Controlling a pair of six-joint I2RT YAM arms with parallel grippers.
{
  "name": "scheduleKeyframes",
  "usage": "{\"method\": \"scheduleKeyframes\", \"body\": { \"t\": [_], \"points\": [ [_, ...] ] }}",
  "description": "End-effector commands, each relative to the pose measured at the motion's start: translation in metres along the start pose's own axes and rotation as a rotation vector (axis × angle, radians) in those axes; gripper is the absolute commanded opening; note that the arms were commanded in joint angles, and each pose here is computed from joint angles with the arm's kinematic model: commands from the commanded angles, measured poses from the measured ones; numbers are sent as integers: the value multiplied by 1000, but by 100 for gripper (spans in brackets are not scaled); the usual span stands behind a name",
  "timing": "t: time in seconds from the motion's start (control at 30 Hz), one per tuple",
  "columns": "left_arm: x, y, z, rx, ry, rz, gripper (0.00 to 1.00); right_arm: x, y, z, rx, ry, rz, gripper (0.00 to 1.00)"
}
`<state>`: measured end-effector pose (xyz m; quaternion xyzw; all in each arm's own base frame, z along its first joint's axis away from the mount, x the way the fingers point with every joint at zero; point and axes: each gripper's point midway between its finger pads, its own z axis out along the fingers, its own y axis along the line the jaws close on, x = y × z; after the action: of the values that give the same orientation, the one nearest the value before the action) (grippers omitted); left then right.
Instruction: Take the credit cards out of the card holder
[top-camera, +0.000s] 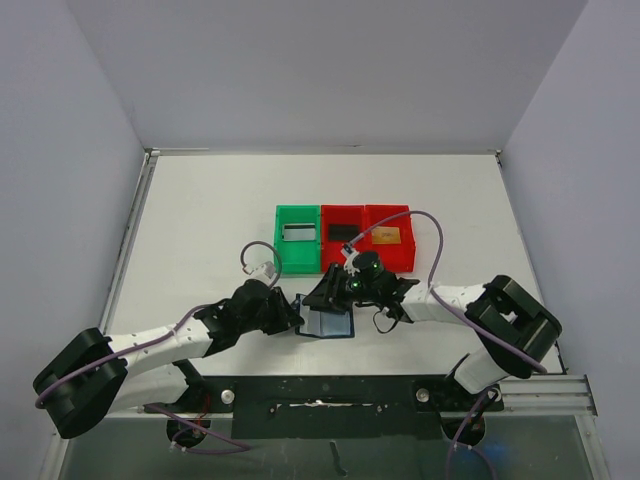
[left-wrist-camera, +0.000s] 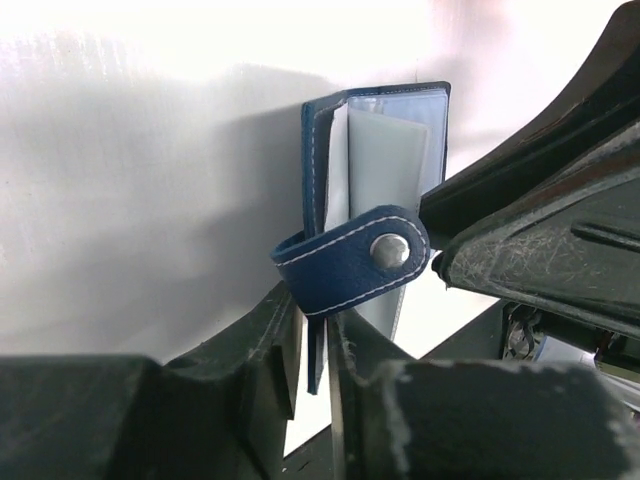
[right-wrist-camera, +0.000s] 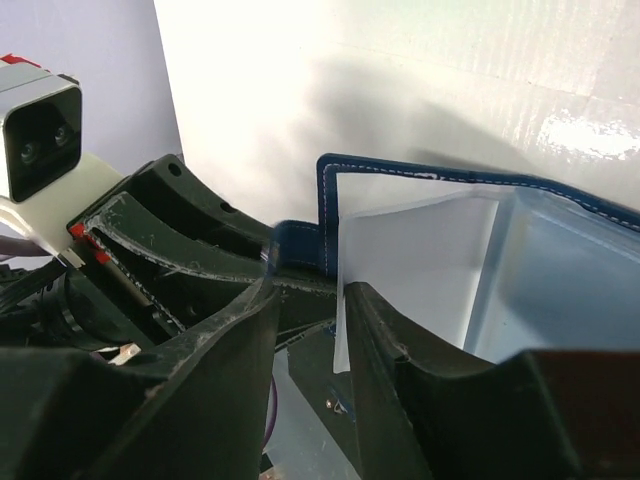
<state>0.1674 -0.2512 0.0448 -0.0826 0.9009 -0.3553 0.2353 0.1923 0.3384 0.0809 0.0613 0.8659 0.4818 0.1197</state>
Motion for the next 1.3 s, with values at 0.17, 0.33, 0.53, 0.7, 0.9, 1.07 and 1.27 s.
{"method": "scheduleKeyframes", "body": {
  "t": [0.17, 0.33, 0.53, 0.7, 0.9, 1.07, 1.27],
  "points": [
    [-12, -28, -8, 103, -48, 34, 35, -21, 20, 11, -51, -32, -30, 33],
    [-13, -35, -11, 143, -57, 36, 44, -21, 16, 15, -45, -28, -15, 32],
    [-12, -39, -12, 168, -59, 39, 48, -21, 16, 16, -48, -26, -11, 32],
    [-9, -34, -7, 147, -40, 36, 48, -21, 18, 15, -53, -22, -14, 32],
    [-9, -26, 1, 85, -33, 39, 31, -21, 19, 13, -54, -23, -17, 32],
    [-8, -17, 3, 36, -29, 41, 10, -25, 21, 5, -33, -44, -35, 33],
    [-4, -16, 1, 44, -18, 47, 0, -36, -3, -24, 135, -135, -56, 60]
  ]
}}
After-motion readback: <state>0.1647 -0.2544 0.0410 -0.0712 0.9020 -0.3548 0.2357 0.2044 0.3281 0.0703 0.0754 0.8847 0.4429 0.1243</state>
